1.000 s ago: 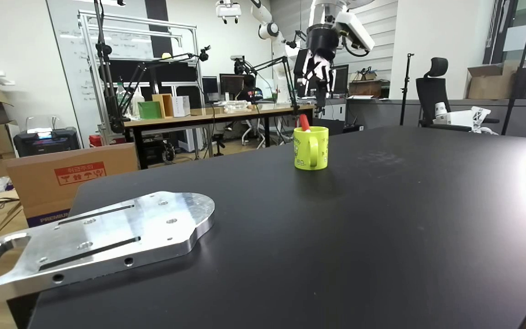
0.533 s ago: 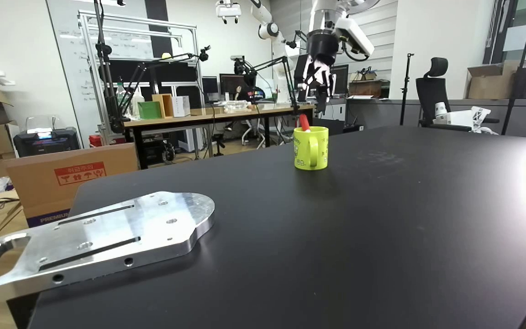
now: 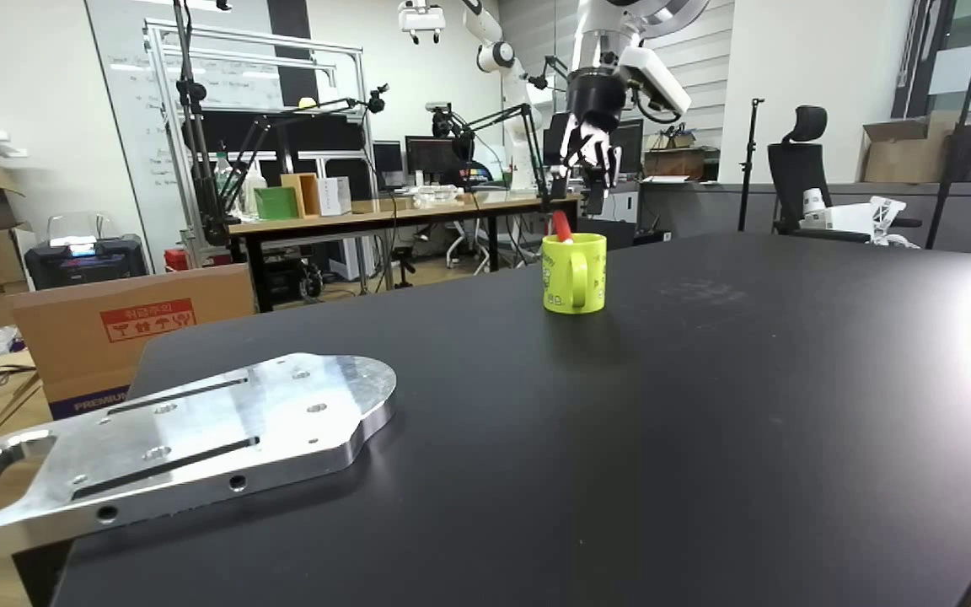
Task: Take the orange marker out of the yellow cup
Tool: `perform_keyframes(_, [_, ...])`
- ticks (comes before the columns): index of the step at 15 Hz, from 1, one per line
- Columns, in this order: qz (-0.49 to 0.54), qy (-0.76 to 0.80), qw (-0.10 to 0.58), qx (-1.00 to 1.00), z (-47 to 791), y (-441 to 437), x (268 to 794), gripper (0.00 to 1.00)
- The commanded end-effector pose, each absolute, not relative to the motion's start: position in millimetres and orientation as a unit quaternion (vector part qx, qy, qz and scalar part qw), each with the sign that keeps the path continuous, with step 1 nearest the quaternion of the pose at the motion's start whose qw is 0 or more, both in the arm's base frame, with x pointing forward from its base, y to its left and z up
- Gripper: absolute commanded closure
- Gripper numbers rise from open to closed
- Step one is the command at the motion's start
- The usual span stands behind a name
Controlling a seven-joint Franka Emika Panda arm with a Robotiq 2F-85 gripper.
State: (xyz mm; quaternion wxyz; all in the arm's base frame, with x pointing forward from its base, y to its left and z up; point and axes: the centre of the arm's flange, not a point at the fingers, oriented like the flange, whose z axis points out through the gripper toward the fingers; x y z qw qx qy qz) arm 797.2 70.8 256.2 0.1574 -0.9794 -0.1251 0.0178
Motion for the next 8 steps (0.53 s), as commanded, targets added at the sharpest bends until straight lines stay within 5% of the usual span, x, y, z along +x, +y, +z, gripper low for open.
perform_keyframes(1, [-0.011, -0.133, 0.142, -0.981, 260.9, 76.0, 871.6, 0.0])
perform_keyframes(8, [-0.021, -0.139, 0.143, -0.98, 251.9, 82.1, 871.0, 0.0])
